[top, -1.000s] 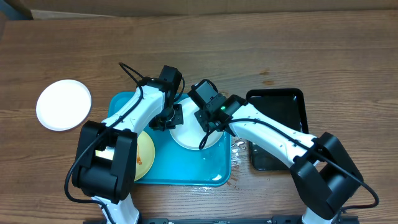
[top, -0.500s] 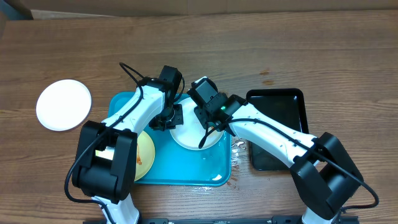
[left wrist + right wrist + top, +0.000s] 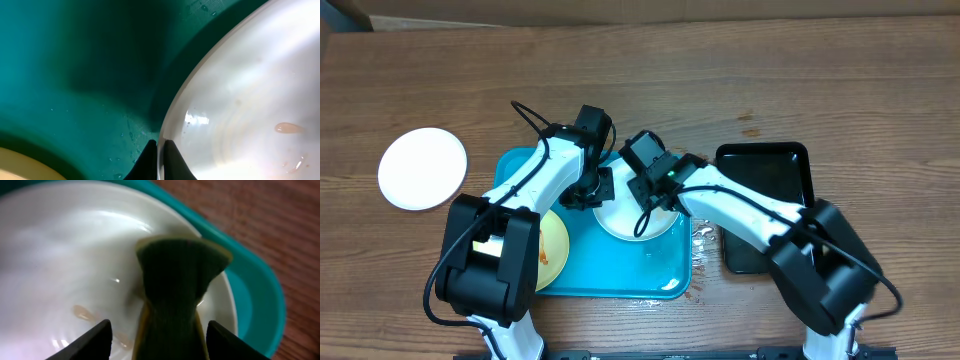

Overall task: Clean dirty plates on tray and stack at the side
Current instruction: 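Scrub the sauce smear on the white plate with the sponge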

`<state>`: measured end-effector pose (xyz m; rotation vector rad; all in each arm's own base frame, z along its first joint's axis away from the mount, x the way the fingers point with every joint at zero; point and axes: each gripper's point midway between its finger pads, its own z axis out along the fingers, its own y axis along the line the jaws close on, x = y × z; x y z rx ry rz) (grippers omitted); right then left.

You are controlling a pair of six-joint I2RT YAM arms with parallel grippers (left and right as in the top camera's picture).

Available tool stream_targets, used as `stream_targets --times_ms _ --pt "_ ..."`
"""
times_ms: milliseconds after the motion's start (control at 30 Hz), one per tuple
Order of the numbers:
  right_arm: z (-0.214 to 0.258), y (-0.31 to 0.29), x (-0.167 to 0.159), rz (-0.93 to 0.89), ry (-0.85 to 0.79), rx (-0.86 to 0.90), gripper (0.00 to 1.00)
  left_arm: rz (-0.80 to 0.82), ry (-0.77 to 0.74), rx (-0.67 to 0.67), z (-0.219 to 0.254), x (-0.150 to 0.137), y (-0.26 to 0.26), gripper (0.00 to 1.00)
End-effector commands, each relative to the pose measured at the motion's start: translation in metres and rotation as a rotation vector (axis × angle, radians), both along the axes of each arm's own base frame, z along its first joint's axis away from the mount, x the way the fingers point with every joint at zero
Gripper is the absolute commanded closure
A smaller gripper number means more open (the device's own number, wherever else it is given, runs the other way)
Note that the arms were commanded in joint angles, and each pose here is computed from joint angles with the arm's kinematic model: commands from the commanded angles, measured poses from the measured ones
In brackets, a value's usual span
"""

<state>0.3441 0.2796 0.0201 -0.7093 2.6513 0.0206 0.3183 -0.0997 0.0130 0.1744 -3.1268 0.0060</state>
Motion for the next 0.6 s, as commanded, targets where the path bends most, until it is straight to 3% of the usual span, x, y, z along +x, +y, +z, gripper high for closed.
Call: stream_targets --times_ms 0,33,67,100,567 --pt "-0.012 -0.007 0.004 -0.024 -0.008 -0.034 0.57 -0.029 0.037 -0.002 -0.006 -0.011 0.002 0.96" --pt "-0.012 -0.007 0.004 -0.025 -0.006 -0.035 0.79 -0.03 0.038 -0.001 -0.006 -0.012 0.002 0.96" --pt "-0.012 -0.008 0.003 -0.025 -0.003 -0.038 0.92 -0.03 0.037 -0.002 -0.006 -0.011 0.002 0.96" --pt "-0.012 -0.008 0.002 -0.026 0.0 -0.039 0.95 -0.03 0.037 -0.002 -0.006 -0.011 0.002 0.96" --pt "-0.019 -0.008 -0.007 -0.033 0.044 -0.025 0.92 -0.025 0.036 -0.001 -0.007 -0.011 0.003 0.96"
